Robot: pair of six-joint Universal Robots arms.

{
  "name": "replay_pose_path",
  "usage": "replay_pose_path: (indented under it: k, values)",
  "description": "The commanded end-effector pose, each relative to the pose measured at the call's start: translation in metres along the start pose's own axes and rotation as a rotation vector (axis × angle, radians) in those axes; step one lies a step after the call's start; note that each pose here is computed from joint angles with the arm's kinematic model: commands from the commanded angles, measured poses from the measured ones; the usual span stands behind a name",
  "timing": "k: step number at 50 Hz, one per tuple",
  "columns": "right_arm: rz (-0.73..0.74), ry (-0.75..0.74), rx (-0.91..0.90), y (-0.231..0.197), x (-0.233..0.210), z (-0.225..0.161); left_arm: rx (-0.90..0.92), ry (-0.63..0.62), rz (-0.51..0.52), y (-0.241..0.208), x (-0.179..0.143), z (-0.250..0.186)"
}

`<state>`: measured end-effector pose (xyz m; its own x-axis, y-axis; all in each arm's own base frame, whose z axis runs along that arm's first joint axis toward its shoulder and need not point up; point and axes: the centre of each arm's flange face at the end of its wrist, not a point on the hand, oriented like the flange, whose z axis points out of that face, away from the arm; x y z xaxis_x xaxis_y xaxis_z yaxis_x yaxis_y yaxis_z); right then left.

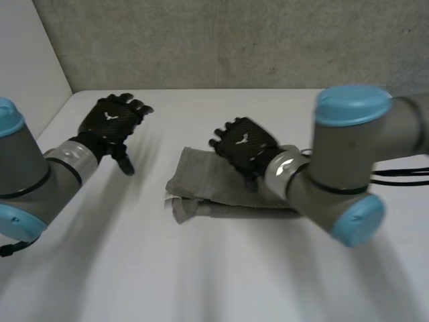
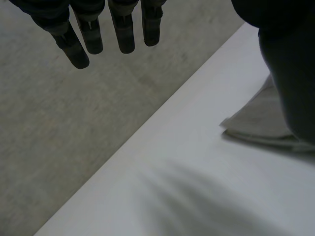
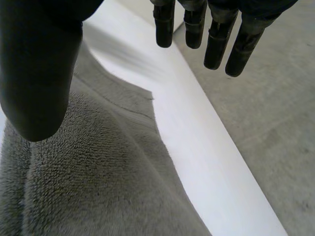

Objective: Fold the towel.

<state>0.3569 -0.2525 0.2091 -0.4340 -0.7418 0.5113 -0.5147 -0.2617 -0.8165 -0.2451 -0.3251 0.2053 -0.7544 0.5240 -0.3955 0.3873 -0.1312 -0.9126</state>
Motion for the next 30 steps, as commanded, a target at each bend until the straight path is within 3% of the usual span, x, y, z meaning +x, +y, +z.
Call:
replay_pose_path:
  k: [1, 8, 19, 30]
  values:
    - [0.179, 0.018, -0.052, 0.021, 0.019, -0.031, 0.051, 0.082, -0.012, -0.020, 0.033, -0.005]
    - [0.254, 0.099, -0.164, 0.077, 0.030, -0.050, 0.082, 0.177, -0.016, -0.032, 0.070, -0.013]
    - [0.276, 0.179, -0.189, 0.139, 0.035, -0.042, 0.059, 0.197, -0.023, -0.022, 0.079, -0.011]
    - [0.250, 0.221, -0.128, 0.120, 0.061, -0.028, 0.052, 0.177, -0.028, -0.021, 0.072, -0.013]
